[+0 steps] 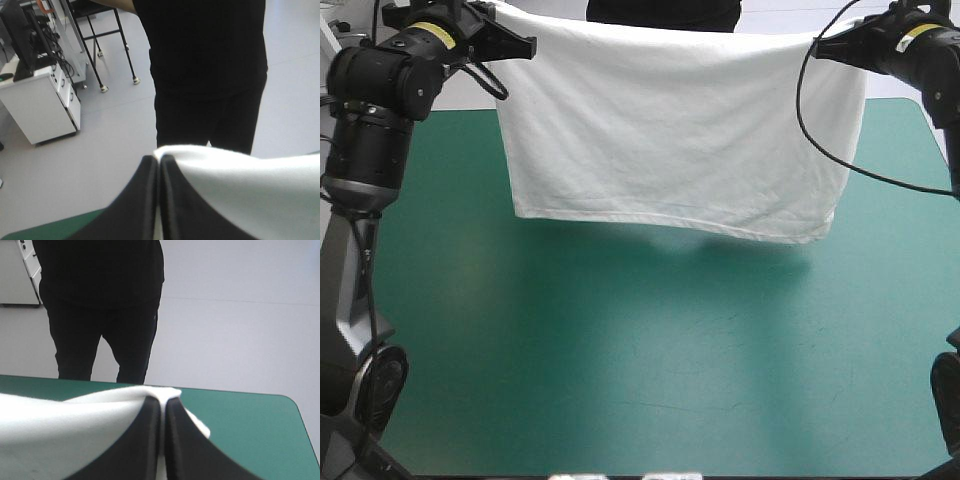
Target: Fold the cloth
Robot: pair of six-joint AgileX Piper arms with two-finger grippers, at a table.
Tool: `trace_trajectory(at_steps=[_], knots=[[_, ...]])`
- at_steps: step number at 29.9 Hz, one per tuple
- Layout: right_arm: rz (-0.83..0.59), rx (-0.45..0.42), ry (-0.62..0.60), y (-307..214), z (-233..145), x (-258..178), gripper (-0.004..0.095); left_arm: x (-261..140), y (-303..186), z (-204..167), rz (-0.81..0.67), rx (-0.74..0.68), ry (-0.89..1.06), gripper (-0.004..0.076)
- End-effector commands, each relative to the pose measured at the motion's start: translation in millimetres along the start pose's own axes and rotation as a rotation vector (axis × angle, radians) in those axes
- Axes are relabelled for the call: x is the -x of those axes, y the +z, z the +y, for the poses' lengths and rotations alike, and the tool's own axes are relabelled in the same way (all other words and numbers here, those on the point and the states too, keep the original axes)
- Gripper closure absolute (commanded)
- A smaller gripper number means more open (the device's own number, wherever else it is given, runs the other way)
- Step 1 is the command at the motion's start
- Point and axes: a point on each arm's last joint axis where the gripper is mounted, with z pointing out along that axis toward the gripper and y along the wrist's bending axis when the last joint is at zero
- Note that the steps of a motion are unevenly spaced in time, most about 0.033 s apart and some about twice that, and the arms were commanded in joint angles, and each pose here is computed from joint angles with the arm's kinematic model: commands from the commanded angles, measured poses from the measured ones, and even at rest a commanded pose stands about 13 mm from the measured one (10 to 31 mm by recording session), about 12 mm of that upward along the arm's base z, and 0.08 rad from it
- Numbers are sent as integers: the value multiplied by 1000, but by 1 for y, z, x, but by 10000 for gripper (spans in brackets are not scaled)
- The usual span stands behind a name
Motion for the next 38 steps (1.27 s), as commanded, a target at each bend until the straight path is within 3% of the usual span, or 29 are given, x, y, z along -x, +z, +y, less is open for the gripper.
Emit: trace_trajectory(at_steps=[1,5,10,20,27,38], knots=[[-212,-28,-36,-6,-2,23,925,25,-5,4,-240,48,23,733],[-218,-33,-34,7,-3,20,925,22,11,1,-275,47,33,733],[-160,-31,-14,26,-2,10,925,3,37,-5,-185,36,30,733],[339,-7,38,90,2,-76,925,-87,80,-18,373,11,32,733],[610,47,39,87,8,-148,925,-148,60,-27,640,-33,50,733],[863,115,83,37,15,-233,925,-208,-8,-38,852,-129,-11,733]])
